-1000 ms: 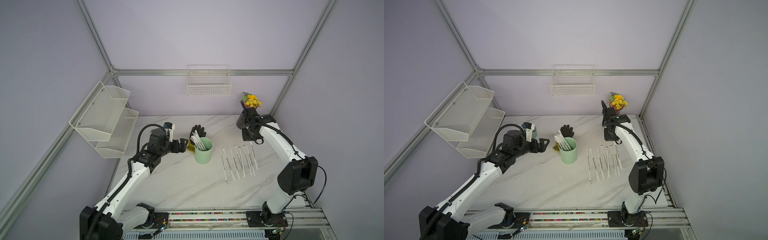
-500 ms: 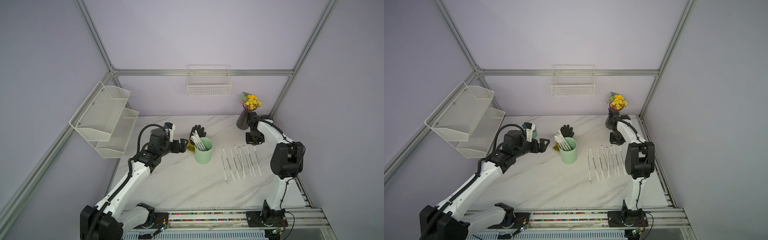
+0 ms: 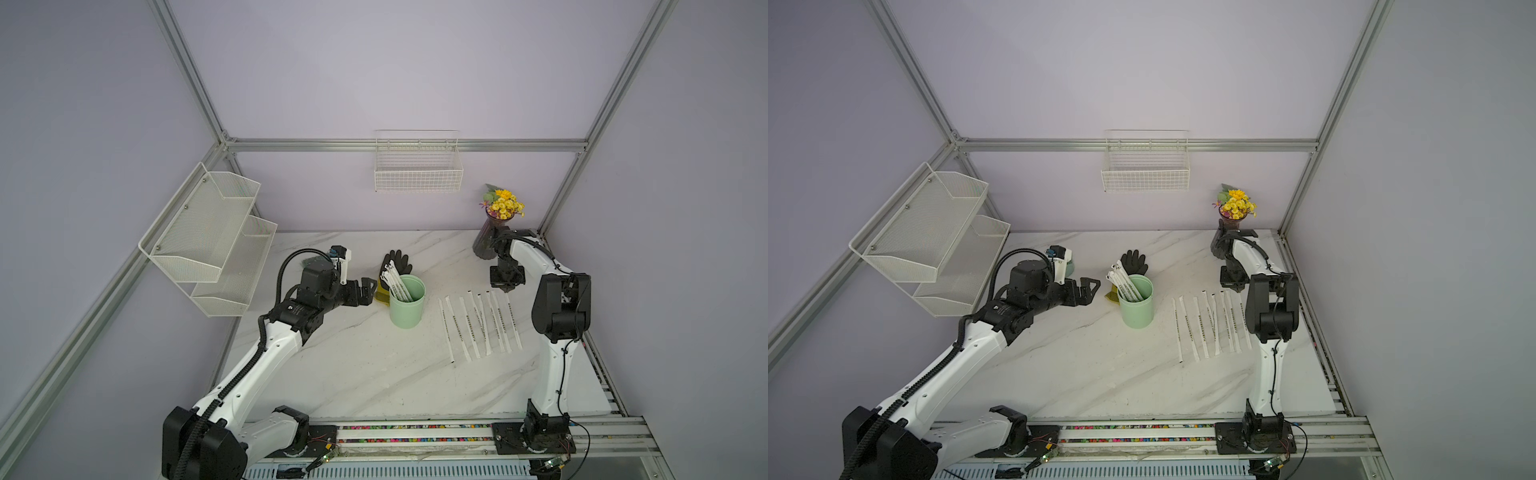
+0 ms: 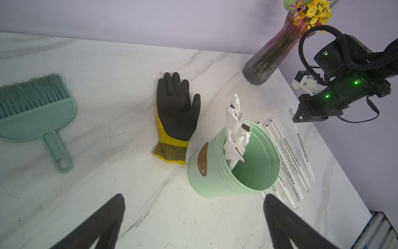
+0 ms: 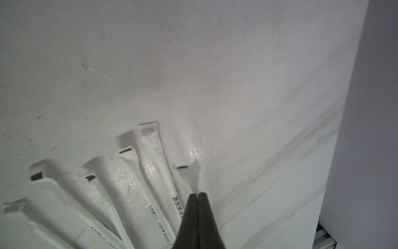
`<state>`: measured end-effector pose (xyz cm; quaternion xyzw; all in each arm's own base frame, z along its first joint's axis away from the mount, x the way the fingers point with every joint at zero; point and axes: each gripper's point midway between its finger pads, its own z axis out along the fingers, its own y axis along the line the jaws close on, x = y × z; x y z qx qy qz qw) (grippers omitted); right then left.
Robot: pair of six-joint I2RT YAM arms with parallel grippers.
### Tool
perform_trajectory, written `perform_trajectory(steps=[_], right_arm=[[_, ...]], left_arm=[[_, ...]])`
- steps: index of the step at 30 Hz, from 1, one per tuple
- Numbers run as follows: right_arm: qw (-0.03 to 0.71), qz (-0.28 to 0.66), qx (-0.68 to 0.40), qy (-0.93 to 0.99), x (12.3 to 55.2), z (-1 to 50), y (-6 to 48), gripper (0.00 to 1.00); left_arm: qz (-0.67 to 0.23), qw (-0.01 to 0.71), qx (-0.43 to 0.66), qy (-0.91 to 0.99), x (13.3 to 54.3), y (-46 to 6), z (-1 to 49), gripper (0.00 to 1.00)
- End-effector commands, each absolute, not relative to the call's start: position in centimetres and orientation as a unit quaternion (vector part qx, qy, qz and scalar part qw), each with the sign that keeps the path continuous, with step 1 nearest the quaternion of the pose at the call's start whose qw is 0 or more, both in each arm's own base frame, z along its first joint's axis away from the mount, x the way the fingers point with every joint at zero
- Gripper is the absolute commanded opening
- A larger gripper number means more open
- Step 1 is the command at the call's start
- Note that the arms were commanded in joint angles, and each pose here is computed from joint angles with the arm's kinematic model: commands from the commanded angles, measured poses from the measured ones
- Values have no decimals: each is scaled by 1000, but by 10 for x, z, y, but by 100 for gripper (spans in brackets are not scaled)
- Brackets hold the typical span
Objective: Take the straws out of the storage container
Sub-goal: Place the straw at the center of the board.
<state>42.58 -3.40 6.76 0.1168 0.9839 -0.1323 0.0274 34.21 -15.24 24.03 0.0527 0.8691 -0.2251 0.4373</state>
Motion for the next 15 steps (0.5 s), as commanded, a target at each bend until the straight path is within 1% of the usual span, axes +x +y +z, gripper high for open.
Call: perform_trajectory(steps=[1,11,15], right_arm=[[17,-129,117,985,427,62,-37,0],[2,-130,113,985,426,47,-42,0],[1,-128,114,985,425,43,-42,4]], left_arm=[[-230,444,57,864,344,-155,242,100],[-229,441,56,866,345,-155,240,100],[-228,440,56,867,345,-155,239,100]])
